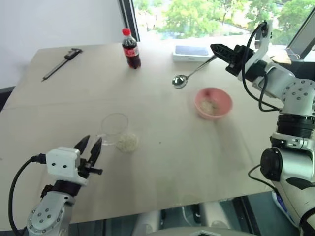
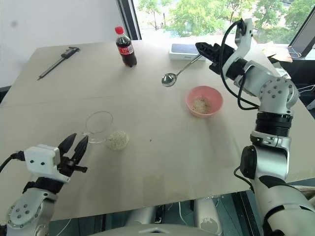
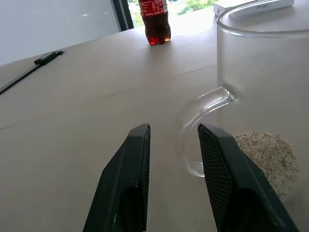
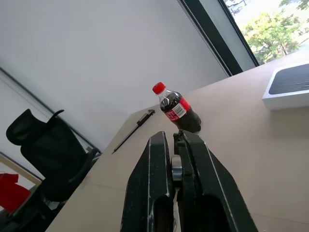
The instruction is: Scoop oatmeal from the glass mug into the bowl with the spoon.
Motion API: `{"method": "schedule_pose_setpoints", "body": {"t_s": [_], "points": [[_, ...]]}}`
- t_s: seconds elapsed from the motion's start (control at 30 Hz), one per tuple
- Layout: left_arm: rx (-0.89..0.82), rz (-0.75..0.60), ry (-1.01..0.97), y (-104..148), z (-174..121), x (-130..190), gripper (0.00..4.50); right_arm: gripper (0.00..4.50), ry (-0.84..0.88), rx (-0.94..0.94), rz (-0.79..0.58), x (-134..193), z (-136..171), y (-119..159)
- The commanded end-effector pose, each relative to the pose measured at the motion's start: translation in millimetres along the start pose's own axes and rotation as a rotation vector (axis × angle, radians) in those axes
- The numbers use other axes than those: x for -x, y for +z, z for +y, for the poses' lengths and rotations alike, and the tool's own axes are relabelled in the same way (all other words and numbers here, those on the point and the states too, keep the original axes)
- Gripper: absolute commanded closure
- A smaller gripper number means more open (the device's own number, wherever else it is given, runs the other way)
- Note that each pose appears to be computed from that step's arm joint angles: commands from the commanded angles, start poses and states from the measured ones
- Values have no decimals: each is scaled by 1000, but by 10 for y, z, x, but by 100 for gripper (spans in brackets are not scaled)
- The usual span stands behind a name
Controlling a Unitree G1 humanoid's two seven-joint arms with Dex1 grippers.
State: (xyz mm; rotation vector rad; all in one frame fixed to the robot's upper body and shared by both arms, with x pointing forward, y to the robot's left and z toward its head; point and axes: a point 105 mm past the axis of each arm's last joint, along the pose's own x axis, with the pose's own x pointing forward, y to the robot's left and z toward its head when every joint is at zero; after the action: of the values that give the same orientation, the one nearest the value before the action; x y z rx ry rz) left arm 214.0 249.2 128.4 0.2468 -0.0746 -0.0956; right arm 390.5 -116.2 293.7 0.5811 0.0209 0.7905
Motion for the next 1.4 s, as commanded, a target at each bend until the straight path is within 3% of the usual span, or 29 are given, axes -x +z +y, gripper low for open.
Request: {"method": "schedule_pose_setpoints", "body": {"t_s": [0.03, 0.2, 0.27, 0.37, 0.4, 0.6, 0.77, 1.0, 1.17, 1.4], "points": [[-28, -40, -28, 63, -11, -71, 288, 450, 36, 38, -58, 64, 128, 180], [-24, -55, -46, 57, -22, -138, 288, 450, 25, 44, -59, 86, 108, 187], [-21, -61, -41, 61, -15, -141, 314, 450, 23, 46, -60, 95, 105, 186], [-20, -63, -36, 60, -9, -147, 437, 450, 22, 47, -60, 101, 102, 177], [-18, -64, -37, 61, -12, -156, 444, 450, 23, 47, -60, 101, 103, 174], [20, -69, -15, 49, 49, -221, 444, 450, 58, 51, -57, 68, 203, 159], [-63, -140, -31, 250, 63, -492, 444, 450, 156, 61, -34, 3, 461, 143], [-145, -269, -139, 550, -109, -1178, 444, 450, 320, 99, 17, -177, 890, 38], [-209, -318, -228, 628, -183, -1486, 444, 450, 361, 153, 42, -264, 1011, -53], [-265, -391, -316, 724, -235, -1746, 444, 450, 342, 383, 54, -340, 961, -156]]}}
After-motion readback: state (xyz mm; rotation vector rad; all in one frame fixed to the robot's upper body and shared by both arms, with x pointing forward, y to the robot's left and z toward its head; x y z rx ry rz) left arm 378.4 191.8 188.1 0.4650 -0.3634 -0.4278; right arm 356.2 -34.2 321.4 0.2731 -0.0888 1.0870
